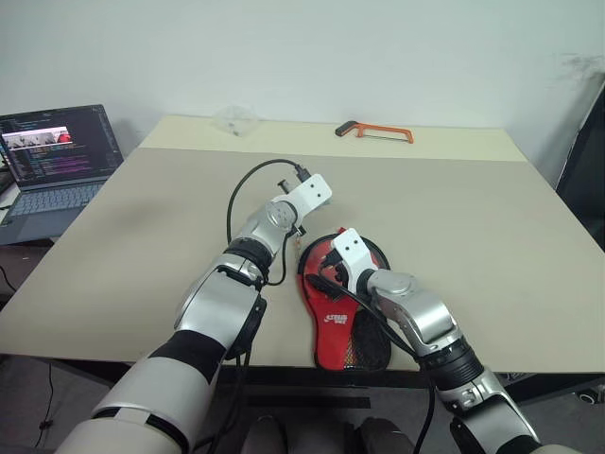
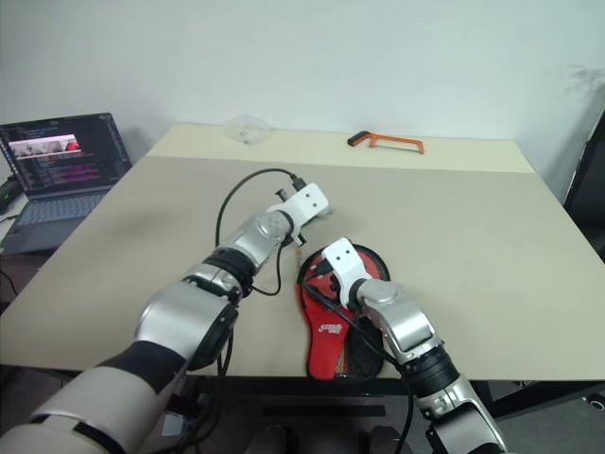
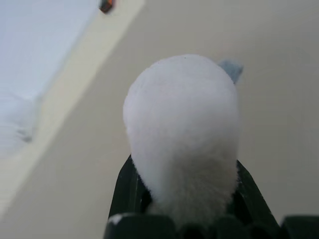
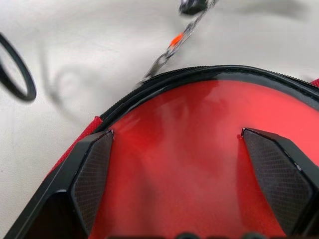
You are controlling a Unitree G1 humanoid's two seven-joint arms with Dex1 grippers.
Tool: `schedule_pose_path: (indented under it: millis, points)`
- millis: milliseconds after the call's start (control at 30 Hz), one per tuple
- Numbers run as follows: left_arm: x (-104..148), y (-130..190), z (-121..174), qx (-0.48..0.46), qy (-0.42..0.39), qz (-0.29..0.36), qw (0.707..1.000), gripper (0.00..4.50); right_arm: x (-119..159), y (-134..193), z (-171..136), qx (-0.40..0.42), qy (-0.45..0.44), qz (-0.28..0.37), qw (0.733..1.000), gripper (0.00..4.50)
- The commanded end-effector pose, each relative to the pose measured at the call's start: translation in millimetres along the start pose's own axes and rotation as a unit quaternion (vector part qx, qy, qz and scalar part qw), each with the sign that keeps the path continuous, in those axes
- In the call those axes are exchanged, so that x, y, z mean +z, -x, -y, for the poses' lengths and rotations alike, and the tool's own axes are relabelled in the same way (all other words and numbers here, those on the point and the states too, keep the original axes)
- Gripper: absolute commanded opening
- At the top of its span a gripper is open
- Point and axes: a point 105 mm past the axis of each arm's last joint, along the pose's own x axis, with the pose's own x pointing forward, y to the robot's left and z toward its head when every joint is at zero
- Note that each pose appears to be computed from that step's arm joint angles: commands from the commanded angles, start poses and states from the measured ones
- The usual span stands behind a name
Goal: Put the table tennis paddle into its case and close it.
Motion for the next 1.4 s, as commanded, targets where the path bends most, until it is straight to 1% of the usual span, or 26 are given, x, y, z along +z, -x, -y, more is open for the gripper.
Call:
schedule_pose_path:
  millis: [33, 200, 267, 367, 467, 567, 633, 700, 767, 967, 1033, 1167, 1233, 1400]
  points:
    - [40, 2, -25, 0.064, -0.086, 0.06, 0.992, 0.68, -48, -3, -15, 0.028, -0.024, -0.095, 0.995, 4.5]
    - [58, 2, -16, 0.09, -0.158, 0.094, 0.979, 0.68, -49, -2, -23, 0.044, -0.011, -0.099, 0.994, 4.5]
    - [66, 2, -7, 0.091, -0.191, 0.11, 0.971, 0.68, -49, -2, -25, 0.046, -0.011, -0.099, 0.994, 4.5]
    - [84, 2, 11, 0.081, -0.231, 0.145, 0.959, 0.68, -49, -1, -27, 0.048, -0.011, -0.101, 0.994, 4.5]
    - [106, 5, 28, 0.076, -0.254, 0.19, 0.945, 0.68, -52, 1, -29, 0.048, -0.014, -0.105, 0.993, 4.5]
    - [118, 7, 39, 0.071, -0.268, 0.215, 0.936, 0.68, -54, 3, -30, 0.049, -0.015, -0.107, 0.993, 4.5]
    - [132, 10, 50, 0.065, -0.282, 0.242, 0.926, 0.68, -56, 4, -30, 0.047, -0.019, -0.11, 0.993, 4.5]
    - [140, 13, 56, 0.061, -0.282, 0.259, 0.922, 0.68, -58, 4, -31, 0.045, -0.021, -0.112, 0.993, 4.5]
    - [145, 14, 59, 0.06, -0.276, 0.268, 0.921, 0.68, -59, 4, -33, 0.044, -0.023, -0.113, 0.992, 4.5]
    - [159, 21, 75, 0.055, -0.292, 0.304, 0.905, 0.68, -59, 3, -38, 0.045, -0.027, -0.112, 0.992, 4.5]
    - [166, 25, 79, 0.06, -0.295, 0.326, 0.896, 0.68, -60, 2, -38, 0.045, -0.027, -0.112, 0.992, 4.5]
    - [171, 29, 82, 0.068, -0.303, 0.348, 0.885, 0.68, -60, 2, -40, 0.046, -0.028, -0.112, 0.992, 4.5]
    - [176, 34, 88, 0.064, -0.309, 0.372, 0.873, 0.68, -60, 2, -41, 0.047, -0.027, -0.112, 0.992, 4.5]
    - [183, 41, 99, 0.058, -0.321, 0.404, 0.855, 0.68, -60, 3, -43, 0.051, -0.025, -0.114, 0.992, 4.5]
